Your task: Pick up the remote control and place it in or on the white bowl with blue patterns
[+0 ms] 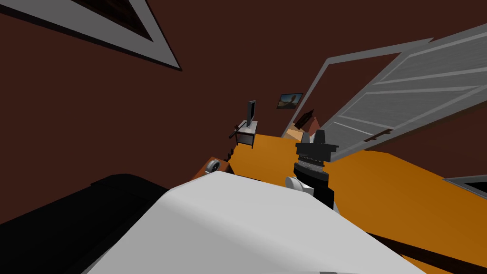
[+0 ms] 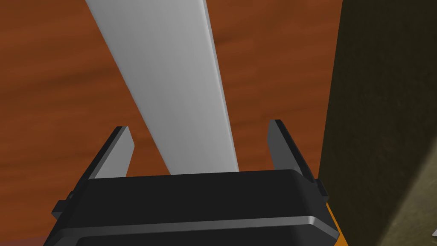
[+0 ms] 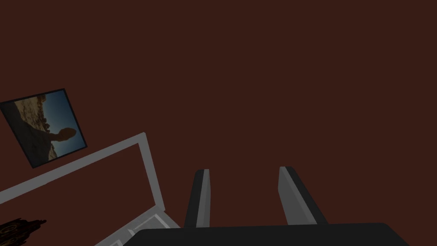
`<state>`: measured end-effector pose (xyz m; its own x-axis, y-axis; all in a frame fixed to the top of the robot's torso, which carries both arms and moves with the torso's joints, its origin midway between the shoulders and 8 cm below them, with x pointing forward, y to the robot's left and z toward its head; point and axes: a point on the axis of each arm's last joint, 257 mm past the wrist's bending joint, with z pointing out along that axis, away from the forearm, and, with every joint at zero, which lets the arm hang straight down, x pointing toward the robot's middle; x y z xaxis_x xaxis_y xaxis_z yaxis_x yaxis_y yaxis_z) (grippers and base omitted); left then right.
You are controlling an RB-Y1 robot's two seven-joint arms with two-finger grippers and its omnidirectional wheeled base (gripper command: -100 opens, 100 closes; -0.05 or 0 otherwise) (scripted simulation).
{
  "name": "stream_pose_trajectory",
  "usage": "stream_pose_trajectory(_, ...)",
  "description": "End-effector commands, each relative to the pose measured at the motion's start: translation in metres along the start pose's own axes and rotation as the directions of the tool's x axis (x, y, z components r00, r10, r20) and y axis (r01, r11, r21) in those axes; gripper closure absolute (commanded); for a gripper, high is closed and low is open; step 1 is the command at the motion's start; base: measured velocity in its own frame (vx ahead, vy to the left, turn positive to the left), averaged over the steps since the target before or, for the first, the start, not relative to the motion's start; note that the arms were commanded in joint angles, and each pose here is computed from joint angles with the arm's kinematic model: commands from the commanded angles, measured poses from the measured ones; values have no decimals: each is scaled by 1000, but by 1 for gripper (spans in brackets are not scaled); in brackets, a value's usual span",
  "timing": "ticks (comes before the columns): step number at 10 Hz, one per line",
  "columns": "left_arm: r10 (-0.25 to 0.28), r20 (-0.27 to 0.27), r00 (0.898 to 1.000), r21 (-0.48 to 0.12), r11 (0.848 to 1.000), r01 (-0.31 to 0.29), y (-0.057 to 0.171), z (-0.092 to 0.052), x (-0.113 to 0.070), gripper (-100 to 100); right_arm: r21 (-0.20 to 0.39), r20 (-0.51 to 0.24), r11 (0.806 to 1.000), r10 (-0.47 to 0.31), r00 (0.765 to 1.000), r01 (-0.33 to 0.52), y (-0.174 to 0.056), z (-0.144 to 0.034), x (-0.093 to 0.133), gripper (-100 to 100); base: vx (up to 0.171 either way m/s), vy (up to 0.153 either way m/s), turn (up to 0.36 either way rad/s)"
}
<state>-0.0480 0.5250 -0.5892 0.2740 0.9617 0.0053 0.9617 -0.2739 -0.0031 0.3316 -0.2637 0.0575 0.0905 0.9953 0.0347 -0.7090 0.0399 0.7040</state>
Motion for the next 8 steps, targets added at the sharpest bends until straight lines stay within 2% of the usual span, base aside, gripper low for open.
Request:
stream_pose_trajectory(1,-5,0,1000,-1,1000,5,0,7,-8,-100,0,0,1000,0,1000,0,0,0,0,0,-7,43,-36)
stream_pose_trajectory(3,-7,-1,1000,-1,1000,7,0,7,-7,-100,0,0,1000,0,1000,0,0,0,0,0,-5,26,-19)
stream_pose_trajectory(4,-6,-1,1000,-1,1000,6,0,8,-7,100,0,0,1000,0,1000,0,0,0,0,0,0,0,0)
stream_pose_trajectory(8,-8,-1,1000,0,1000,8,-1,7,-7,100,0,0,1000,0,1000,0,0,0,0,0,0,0,0)
